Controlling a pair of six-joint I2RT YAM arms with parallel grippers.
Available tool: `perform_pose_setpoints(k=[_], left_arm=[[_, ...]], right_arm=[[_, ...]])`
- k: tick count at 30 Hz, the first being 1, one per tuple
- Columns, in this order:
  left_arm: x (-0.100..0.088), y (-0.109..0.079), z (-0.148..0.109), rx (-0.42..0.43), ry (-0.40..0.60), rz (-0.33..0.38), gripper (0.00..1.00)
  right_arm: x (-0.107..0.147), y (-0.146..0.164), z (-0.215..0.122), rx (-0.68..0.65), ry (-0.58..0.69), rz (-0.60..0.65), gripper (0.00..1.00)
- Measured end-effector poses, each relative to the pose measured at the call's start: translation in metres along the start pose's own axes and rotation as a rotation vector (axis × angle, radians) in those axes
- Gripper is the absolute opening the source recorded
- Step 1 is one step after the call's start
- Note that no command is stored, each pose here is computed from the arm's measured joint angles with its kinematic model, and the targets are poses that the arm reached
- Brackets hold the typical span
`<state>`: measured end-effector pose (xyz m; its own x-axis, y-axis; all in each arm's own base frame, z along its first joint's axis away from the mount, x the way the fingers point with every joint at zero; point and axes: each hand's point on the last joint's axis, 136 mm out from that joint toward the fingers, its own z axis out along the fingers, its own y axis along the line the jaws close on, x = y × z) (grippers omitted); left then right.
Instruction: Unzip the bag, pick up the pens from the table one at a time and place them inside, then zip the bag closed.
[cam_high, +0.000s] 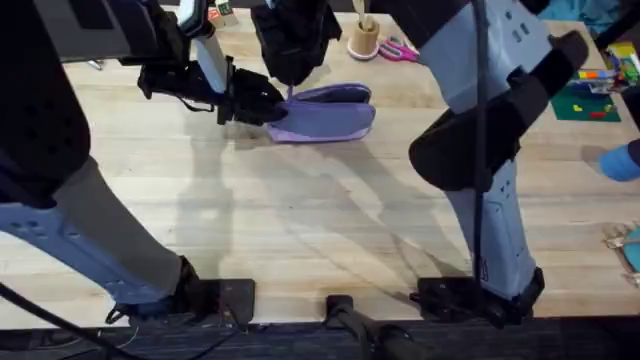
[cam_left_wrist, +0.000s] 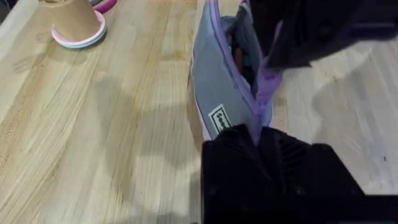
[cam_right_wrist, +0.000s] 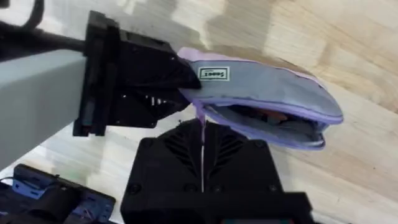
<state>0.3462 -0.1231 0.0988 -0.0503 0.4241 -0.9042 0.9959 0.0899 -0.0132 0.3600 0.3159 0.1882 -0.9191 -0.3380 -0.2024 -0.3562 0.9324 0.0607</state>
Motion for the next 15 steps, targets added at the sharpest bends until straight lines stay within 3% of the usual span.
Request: perform_pose_setpoints(k=[15], left_arm=[[0.0, 0.0, 0.0, 0.0, 0.001, -0.005, 0.044]], right_arm=[[-0.008, -0.068, 0.015, 0.06, 0.057, 0.107, 0.035]])
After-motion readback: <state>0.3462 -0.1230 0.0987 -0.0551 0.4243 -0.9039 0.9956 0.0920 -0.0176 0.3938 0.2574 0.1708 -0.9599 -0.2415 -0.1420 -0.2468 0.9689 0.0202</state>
